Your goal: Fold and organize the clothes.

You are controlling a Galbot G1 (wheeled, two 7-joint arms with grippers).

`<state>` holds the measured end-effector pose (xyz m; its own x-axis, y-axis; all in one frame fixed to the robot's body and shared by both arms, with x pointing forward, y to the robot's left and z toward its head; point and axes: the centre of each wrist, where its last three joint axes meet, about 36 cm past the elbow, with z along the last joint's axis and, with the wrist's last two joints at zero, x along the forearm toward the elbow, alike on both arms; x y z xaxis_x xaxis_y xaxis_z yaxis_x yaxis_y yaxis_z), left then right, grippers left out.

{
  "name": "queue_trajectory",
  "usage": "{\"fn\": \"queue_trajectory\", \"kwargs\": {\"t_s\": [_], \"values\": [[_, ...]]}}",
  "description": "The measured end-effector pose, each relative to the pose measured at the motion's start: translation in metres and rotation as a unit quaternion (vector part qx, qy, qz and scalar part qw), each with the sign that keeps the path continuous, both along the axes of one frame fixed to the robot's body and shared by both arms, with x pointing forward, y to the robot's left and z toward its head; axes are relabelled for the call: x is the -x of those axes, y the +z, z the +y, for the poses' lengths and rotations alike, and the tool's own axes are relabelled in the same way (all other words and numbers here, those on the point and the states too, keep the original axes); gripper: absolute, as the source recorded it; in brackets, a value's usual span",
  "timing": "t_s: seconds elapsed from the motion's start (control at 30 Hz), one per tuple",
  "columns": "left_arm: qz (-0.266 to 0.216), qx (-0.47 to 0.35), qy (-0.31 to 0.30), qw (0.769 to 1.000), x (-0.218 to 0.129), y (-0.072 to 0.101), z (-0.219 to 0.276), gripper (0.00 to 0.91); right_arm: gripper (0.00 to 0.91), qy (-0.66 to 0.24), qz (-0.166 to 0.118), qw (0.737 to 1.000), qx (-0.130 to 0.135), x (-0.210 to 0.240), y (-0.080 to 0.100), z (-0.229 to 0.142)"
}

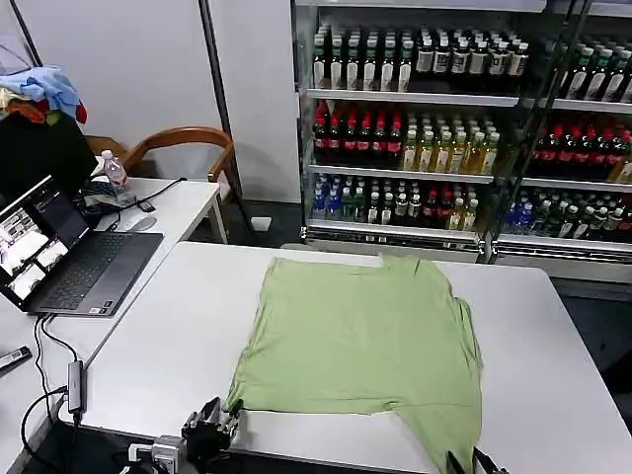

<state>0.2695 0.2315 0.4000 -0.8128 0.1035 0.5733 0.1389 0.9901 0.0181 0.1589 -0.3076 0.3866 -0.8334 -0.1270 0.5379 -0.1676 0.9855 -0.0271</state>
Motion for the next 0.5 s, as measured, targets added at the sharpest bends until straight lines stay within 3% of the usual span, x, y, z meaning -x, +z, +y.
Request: {"fn": "queue_trajectory", "kwargs": {"t_s": [0.27, 0.5], "values": [[-0.01, -0.004, -0.014, 1.0, 0.001, 0.001, -0.003, 0.05, 0.0, -0.003, -0.01, 1.0, -0.004, -0.005, 0.002, 0.001], [-0.038, 0.0, -0.025, 0.999, -0.008, 0.012, 0.001, 0.05, 0.0, -0.007, -0.035, 0.999, -0.016, -0.022, 0.016, 0.003]]}}
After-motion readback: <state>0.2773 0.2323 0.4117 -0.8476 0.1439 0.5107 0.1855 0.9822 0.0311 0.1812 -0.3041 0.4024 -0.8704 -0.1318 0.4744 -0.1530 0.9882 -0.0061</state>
